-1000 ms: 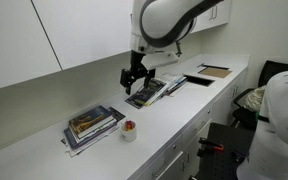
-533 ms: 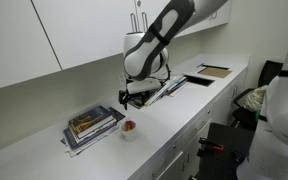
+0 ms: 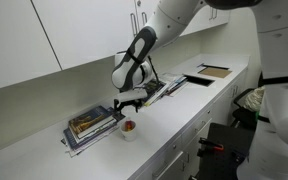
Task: Take the object from the cup and put it on the table
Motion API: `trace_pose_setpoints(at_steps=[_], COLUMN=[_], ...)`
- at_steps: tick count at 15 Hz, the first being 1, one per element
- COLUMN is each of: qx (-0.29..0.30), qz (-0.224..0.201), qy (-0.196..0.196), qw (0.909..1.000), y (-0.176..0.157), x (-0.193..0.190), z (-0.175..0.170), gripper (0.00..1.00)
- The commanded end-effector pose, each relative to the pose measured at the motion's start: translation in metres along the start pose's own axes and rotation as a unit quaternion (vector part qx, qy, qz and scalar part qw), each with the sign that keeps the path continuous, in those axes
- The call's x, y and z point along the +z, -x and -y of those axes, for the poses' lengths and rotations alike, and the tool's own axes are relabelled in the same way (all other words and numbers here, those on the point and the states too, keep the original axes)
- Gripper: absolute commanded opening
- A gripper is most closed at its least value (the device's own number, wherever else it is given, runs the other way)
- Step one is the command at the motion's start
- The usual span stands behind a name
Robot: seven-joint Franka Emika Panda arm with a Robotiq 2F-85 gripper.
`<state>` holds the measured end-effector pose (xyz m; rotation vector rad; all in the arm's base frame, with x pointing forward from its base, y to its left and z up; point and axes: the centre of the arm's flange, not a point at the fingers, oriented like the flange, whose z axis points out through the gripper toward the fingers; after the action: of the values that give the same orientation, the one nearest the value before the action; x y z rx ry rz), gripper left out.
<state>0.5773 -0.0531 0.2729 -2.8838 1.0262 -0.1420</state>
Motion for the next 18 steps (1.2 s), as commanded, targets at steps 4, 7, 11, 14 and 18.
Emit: trace_pose_setpoints(at_steps=[4,7,11,14,18], qx=[0.033,0.036,0.035,0.033,0.024], qz=[0.021,0.019,0.027,0.032,0.029], qy=[0.017,0.024,0.031,0.034,0.037], qw=[0.9991,0.9989,0.9985,0.9984,0.9986], y=[-0.022,-0.029,-0.030,-0.028,-0.024], x=[0.035,0.040,0.046,0.052,0.052], z=[0.022,0.027,0.028,0.028,0.028], gripper=[1.00,0.73,0.47,0.25,0.08])
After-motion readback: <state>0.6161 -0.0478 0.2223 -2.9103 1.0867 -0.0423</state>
